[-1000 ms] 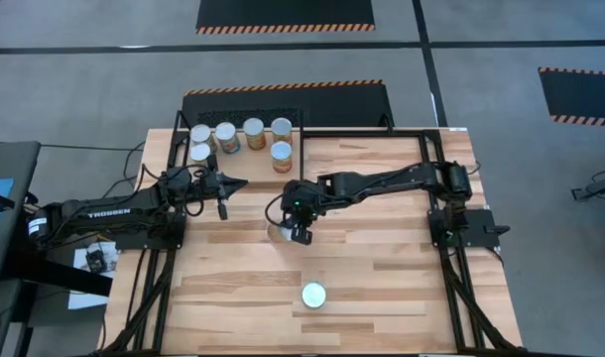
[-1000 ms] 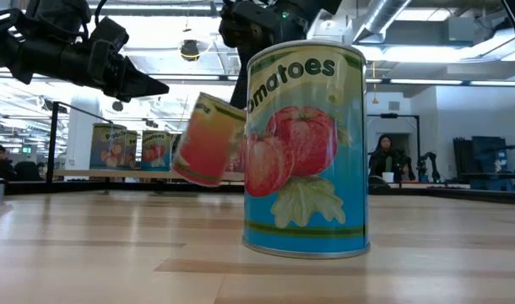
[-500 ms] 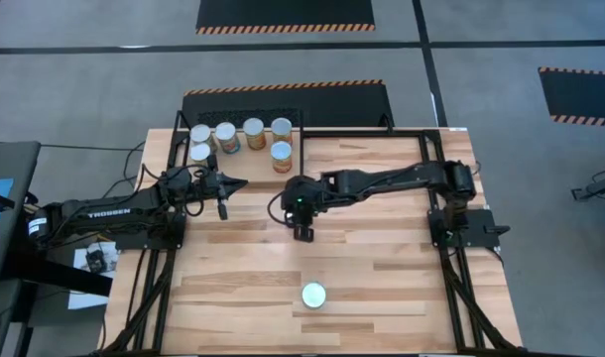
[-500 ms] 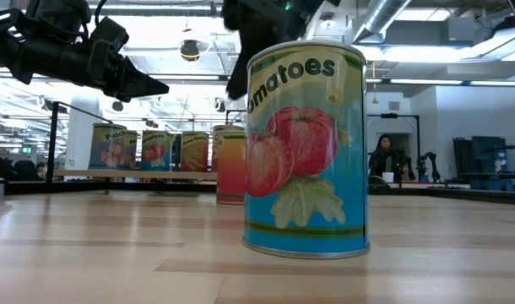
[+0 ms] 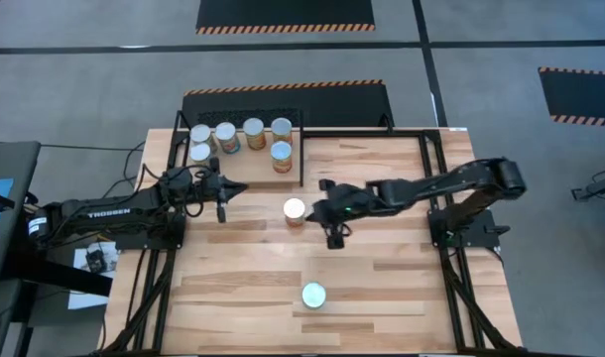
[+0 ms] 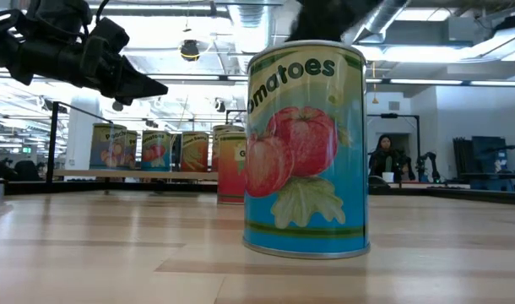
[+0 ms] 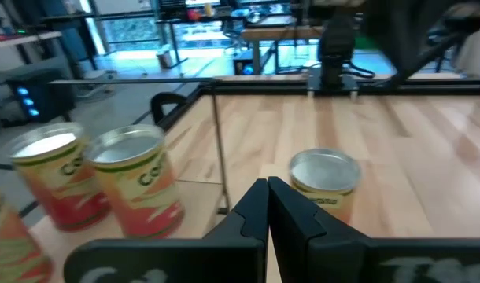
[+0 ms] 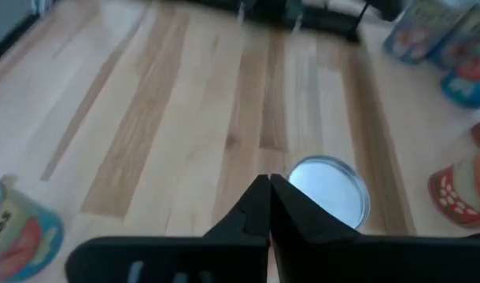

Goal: Pick and place cans onto a shelf
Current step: Put the canned green beans on the shelf aligned with the other canned green beans on the shelf

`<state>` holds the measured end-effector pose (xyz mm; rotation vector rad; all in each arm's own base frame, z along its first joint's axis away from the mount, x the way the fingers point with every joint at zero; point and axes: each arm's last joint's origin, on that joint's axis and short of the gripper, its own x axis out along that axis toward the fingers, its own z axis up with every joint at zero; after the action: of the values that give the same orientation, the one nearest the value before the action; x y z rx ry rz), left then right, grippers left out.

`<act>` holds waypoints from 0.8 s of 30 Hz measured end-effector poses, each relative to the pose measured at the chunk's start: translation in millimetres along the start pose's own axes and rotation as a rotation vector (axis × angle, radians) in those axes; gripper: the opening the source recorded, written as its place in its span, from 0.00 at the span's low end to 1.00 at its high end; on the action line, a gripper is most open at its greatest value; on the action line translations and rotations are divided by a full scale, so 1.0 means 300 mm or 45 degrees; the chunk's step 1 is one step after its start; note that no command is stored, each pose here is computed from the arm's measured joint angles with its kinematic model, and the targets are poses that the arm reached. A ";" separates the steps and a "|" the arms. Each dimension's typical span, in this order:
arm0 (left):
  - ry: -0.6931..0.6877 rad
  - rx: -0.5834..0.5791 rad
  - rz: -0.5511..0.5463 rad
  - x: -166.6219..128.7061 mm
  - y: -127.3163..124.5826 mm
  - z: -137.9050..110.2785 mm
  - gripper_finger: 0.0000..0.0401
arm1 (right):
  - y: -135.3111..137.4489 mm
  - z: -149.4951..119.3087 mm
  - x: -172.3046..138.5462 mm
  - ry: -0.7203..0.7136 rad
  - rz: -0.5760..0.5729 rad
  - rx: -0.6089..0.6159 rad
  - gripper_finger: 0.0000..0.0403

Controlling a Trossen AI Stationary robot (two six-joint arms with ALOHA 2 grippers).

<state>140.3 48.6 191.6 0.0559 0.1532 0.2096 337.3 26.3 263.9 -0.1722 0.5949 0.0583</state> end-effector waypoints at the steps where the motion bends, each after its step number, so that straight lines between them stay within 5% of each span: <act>1: -0.002 0.002 -0.012 0.001 -0.004 0.001 0.00 | 0.003 -0.033 -0.004 -0.052 -0.010 0.003 0.06; 12: -0.043 0.020 -0.079 0.007 -0.064 0.036 0.00 | -0.030 -0.326 -0.090 -0.507 -0.186 0.066 0.02; 24: 0.047 0.031 -0.070 0.083 -0.145 0.101 0.00 | -0.107 -0.478 -0.118 -0.496 -0.319 0.227 0.06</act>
<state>177.9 10.2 214.8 0.0724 0.1936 0.1536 232.3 -30.9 171.8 -0.0584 0.1853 -0.2003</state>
